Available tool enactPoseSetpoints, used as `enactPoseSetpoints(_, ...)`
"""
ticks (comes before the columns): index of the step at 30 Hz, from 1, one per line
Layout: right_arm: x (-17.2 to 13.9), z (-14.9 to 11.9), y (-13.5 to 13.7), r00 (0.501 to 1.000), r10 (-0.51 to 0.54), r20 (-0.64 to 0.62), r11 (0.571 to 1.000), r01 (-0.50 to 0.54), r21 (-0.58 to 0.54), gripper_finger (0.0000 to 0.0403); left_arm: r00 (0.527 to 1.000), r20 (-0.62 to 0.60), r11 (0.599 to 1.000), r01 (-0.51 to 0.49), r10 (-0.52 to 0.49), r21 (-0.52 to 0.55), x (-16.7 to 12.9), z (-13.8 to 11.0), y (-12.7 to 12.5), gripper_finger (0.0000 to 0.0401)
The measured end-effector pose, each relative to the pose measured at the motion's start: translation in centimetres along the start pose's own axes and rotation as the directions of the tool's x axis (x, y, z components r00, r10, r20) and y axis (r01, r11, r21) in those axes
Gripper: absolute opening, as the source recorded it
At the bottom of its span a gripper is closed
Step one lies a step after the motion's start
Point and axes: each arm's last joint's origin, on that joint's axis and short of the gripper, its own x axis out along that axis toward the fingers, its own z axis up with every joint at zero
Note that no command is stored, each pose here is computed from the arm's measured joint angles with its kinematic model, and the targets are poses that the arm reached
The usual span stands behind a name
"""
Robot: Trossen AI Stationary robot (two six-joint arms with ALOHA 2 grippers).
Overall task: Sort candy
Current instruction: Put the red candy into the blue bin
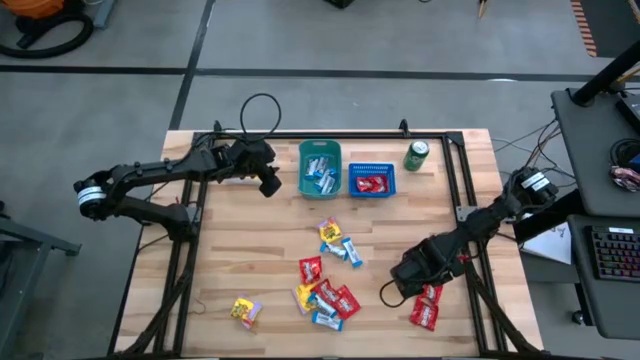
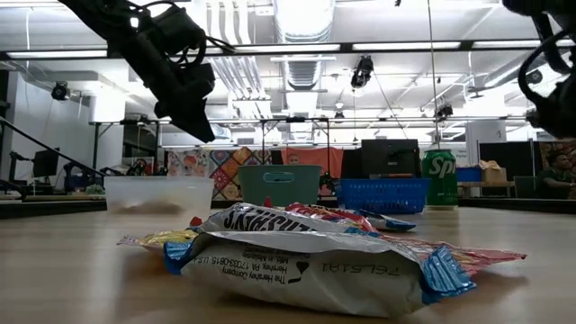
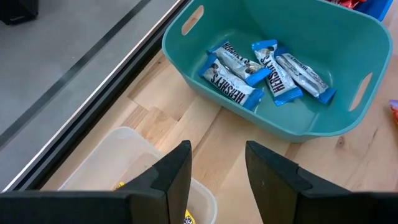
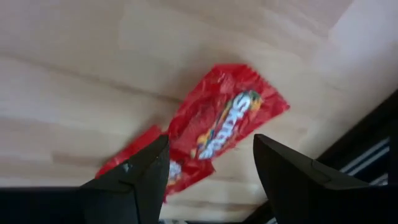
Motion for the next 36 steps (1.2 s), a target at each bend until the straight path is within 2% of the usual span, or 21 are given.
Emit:
enactPoseSetpoints(10,1.3,0.8,-0.7,0.998,0.004,0.058,1.000,-0.005,0.027,0.0221,1.000,0.000,1.000,0.000,0.000,0.000,0.0,0.0,0.0,0.0135)
enactPoseSetpoints(16,1.4,1.1,-0.7,0.994,0.020,0.109,0.999,-0.023,0.030,0.0205,1.000,0.000,1.000,0.000,0.000,0.000,0.0,0.0,0.0,0.0135)
enactPoseSetpoints(24,1.6,1.3,-0.7,0.988,0.032,0.148,0.999,-0.036,0.026,0.0154,1.000,0.000,1.000,0.000,0.000,0.000,0.0,0.0,0.0,0.0135)
enactPoseSetpoints(36,2.7,1.8,-0.3,0.984,-0.011,0.176,1.000,0.015,-0.026,0.0049,1.000,0.001,1.000,0.000,0.000,-0.001,0.0,0.0,0.0,0.0135)
